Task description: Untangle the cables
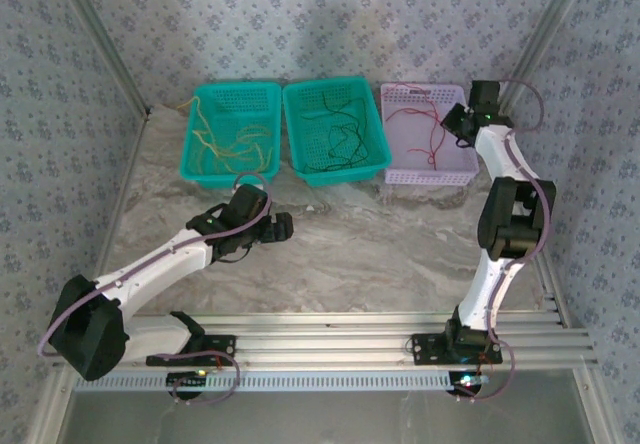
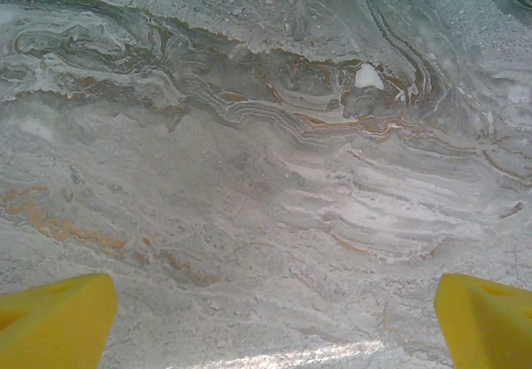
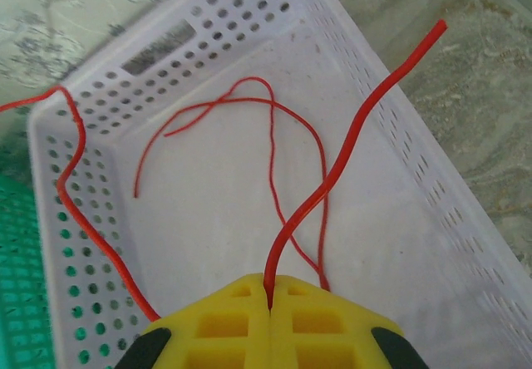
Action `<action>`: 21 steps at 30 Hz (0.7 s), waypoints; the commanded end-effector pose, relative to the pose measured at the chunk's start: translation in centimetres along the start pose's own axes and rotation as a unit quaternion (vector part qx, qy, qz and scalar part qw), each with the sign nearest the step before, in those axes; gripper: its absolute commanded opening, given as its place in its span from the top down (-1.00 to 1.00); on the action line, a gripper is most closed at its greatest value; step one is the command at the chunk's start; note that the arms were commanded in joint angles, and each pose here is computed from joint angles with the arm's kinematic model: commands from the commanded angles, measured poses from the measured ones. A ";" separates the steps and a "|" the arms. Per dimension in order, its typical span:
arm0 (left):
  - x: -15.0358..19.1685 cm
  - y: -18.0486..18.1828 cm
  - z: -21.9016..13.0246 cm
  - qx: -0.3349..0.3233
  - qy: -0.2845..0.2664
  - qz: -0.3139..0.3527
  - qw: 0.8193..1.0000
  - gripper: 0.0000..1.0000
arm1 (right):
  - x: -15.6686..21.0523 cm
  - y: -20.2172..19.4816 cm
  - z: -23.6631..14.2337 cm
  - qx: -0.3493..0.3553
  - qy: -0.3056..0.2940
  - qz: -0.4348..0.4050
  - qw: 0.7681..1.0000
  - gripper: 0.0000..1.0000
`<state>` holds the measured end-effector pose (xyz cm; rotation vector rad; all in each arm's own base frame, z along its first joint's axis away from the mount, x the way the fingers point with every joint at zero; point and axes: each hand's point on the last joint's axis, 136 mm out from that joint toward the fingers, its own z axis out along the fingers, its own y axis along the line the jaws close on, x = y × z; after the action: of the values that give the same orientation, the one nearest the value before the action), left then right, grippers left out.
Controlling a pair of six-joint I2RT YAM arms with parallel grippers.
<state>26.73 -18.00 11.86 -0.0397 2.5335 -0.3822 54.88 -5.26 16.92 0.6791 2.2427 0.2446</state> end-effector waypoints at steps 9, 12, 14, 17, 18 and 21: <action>-0.3 -0.6 0.0 0.003 0.000 -0.006 1.000 -0.96 | 2.1 -3.2 3.5 0.058 0.033 -0.006 0.998 1.00; -0.2 -0.6 0.1 0.003 0.001 -0.005 1.000 -0.96 | 3.1 -3.4 4.2 0.068 0.044 -0.016 0.997 1.00; -0.2 -0.6 0.1 0.002 0.002 -0.006 1.000 -0.96 | 3.7 -3.6 4.6 0.077 0.048 -0.025 0.996 1.00; -0.1 -0.7 0.2 0.004 0.001 -0.006 1.000 -0.96 | 4.5 -3.9 5.1 0.089 0.054 -0.029 0.994 1.00; -0.1 -0.7 0.2 0.004 0.002 -0.006 1.000 -0.96 | 4.7 -4.1 5.2 0.092 0.056 -0.029 0.994 1.00; 0.1 -0.7 0.2 0.004 0.004 -0.005 1.000 -0.96 | 5.1 -5.0 5.2 0.115 0.055 -0.027 0.991 1.00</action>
<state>26.58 -18.27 11.30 -0.0450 2.5516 -0.3787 54.52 -6.09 9.31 0.7183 2.3880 0.0777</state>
